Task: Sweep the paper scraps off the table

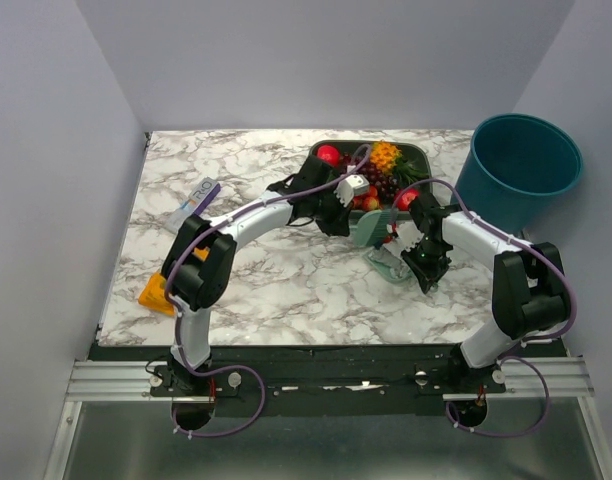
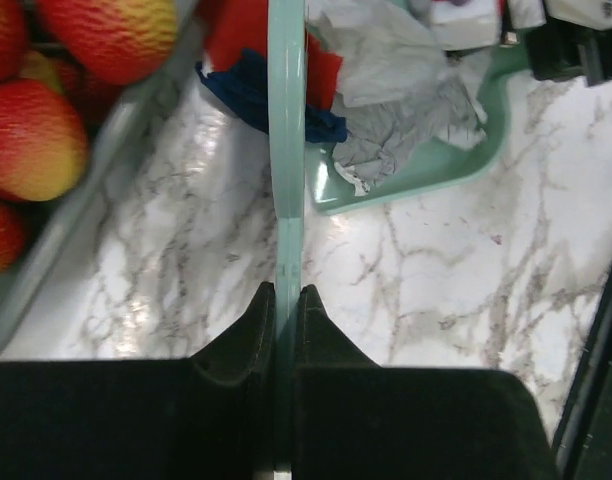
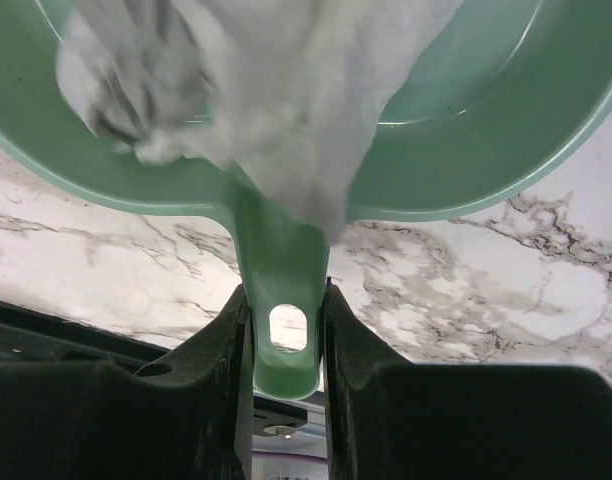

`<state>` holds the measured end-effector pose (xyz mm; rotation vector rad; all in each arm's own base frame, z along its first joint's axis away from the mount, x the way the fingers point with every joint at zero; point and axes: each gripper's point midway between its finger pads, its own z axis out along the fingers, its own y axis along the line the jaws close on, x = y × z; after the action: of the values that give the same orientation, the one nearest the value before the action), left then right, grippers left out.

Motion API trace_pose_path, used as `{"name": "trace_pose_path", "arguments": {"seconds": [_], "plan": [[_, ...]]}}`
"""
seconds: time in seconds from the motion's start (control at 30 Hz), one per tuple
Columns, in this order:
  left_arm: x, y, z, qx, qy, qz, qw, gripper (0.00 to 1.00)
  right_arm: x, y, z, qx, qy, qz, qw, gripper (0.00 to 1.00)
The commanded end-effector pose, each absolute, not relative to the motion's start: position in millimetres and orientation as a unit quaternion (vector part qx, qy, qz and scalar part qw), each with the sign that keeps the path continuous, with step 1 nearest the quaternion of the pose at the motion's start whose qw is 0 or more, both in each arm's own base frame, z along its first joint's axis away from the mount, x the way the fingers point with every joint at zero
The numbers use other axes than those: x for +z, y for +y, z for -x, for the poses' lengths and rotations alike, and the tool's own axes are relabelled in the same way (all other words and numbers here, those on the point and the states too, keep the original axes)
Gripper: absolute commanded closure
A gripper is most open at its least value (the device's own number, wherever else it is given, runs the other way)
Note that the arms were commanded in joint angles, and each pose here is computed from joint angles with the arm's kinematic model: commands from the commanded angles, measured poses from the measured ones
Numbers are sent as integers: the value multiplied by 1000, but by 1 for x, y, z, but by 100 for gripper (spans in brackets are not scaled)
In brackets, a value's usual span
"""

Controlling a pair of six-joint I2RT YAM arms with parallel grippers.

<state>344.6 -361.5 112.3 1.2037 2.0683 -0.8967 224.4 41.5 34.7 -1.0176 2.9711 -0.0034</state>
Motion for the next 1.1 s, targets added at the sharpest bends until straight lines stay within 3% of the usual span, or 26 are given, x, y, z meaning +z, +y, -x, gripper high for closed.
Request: {"name": "trace_pose_path", "arguments": {"seconds": [0.0, 0.27, 0.67, 1.07], "plan": [[143, -378, -299, -400, 749, -461, 256, 100, 29, 41, -210, 11, 947, 320, -21, 99], [176, -380, -281, -440, 744, -442, 241, 100, 32, 45, -215, 29, 948, 317, 13, 99], [223, -350, -270, -411, 751, -457, 241, 100, 69, 66, -244, 53, 927, 330, 167, 100], [259, -314, -269, -396, 760, -443, 263, 100, 81, 75, -241, 73, 912, 339, 220, 99]]}}
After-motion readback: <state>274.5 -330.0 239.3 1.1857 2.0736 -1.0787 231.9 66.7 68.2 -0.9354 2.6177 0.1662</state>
